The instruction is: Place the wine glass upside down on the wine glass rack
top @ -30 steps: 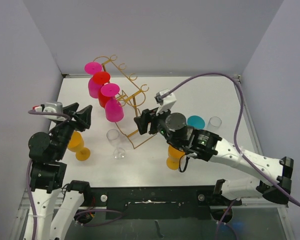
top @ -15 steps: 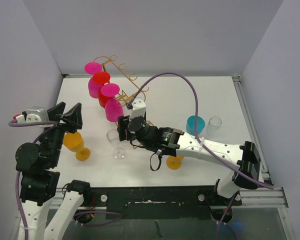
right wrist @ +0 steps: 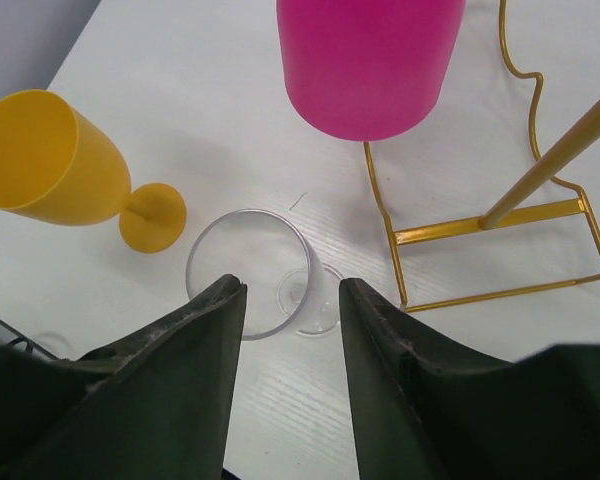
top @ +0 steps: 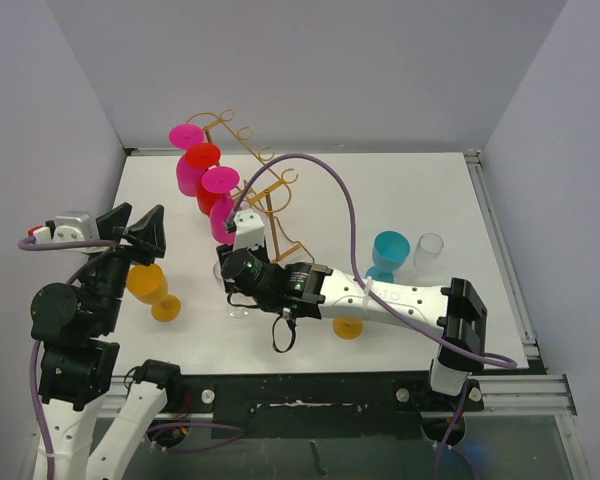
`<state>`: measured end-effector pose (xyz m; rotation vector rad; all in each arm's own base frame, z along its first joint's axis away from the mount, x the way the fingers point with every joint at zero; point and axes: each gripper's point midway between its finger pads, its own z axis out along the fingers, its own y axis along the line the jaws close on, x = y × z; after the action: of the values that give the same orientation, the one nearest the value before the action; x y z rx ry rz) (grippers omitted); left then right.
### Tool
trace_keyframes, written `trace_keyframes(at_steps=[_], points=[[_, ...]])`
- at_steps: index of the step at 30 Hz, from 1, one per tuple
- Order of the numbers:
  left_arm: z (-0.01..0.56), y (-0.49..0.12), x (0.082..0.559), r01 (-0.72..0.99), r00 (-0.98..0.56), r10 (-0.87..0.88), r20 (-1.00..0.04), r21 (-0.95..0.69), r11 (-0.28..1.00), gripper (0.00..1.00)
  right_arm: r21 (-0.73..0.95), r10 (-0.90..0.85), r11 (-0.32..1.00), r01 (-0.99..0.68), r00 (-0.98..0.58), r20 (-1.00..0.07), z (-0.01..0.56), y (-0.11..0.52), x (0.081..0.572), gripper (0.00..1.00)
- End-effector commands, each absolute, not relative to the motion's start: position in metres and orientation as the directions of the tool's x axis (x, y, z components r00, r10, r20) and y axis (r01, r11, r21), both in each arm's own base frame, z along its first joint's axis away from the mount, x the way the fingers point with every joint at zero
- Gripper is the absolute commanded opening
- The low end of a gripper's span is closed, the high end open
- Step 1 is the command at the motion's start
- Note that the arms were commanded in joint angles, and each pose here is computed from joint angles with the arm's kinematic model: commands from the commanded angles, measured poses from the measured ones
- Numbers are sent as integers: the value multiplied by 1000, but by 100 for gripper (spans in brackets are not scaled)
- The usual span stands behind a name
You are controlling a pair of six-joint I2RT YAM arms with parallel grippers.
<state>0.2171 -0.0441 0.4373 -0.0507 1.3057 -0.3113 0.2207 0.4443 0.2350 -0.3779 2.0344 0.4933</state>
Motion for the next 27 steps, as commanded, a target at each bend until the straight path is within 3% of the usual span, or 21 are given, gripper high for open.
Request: trace_keyframes(at_steps=[1,22,27], points=[[458,-43,212,208,274,-259,-926,-206,956,57,213,1,888,-408,-461,-887,259,441,227,42],[455,-43,212,206,261,-265,-928,-215,955,58,92,-124,911,-402,-481,-868,240,447,232,28],[456,-44,212,208,260,-268,-928,-217,954,58,80,-138,910,-407,-478,-868,239,447,233,16]])
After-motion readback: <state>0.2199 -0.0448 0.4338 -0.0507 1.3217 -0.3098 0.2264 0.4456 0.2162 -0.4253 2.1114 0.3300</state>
